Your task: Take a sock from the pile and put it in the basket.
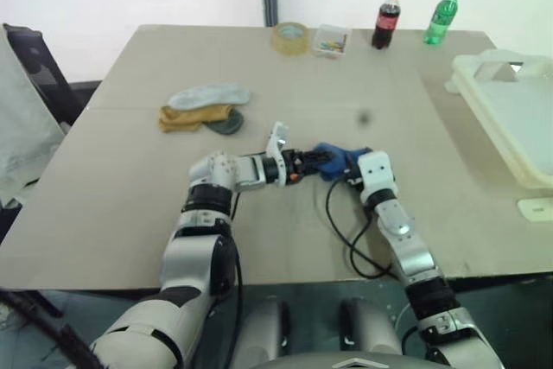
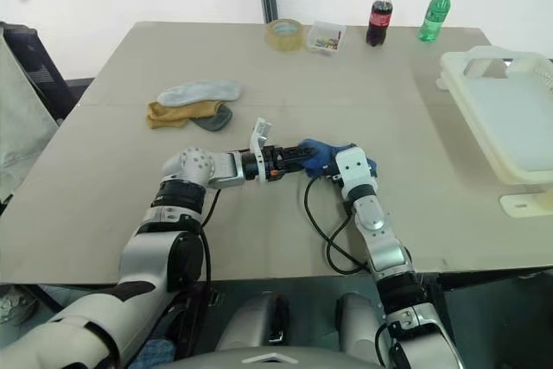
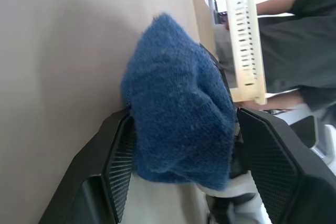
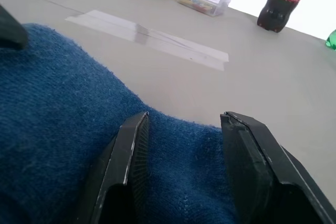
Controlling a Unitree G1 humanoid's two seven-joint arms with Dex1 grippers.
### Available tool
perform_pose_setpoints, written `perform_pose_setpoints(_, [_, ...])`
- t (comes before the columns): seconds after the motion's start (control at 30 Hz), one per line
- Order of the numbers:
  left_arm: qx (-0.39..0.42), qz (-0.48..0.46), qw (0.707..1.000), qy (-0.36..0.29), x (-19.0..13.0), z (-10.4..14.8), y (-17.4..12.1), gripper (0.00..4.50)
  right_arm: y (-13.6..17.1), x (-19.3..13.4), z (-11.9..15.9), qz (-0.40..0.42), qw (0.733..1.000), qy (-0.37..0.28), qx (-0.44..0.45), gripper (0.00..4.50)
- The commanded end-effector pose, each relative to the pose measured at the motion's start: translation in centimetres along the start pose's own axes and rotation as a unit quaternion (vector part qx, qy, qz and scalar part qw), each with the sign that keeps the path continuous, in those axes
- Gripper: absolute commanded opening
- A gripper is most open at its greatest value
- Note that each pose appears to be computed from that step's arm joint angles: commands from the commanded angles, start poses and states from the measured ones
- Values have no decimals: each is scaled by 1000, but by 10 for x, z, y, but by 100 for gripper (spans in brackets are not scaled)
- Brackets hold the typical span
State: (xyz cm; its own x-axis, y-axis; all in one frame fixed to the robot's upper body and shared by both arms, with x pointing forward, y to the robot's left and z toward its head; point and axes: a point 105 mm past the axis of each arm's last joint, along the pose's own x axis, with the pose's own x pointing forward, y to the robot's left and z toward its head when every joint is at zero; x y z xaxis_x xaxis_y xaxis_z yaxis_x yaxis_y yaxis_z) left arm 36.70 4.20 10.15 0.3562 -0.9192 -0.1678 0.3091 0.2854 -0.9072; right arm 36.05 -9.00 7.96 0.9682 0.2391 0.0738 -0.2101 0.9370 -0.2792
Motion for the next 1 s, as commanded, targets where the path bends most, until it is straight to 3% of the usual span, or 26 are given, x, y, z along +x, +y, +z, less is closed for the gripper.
perform_pose_setpoints(0.03, [-48,-80,995,-27,0,11,-23,321,2,0,-7,6,1000,10,-9,220])
perform_pose_setpoints(0.27, [-64,-155,985,-50,-6,22,-50,321,4,3,-6,13,1000,5,-23,220])
perform_pose_setpoints(0.53, [-77,-174,980,-67,-1,26,-58,321,6,4,-6,24,999,1,-35,220])
perform_pose_setpoints(0.73, [-76,-141,985,-66,2,22,-48,321,3,3,-7,27,999,2,-48,220])
perform_pose_setpoints(0.83, [-64,-114,988,-80,-16,27,-40,321,0,3,-7,23,999,3,-49,220])
perform_pose_setpoints(1.0, [-42,-25,996,-71,-53,9,-10,321,2,3,-8,23,999,5,-46,220])
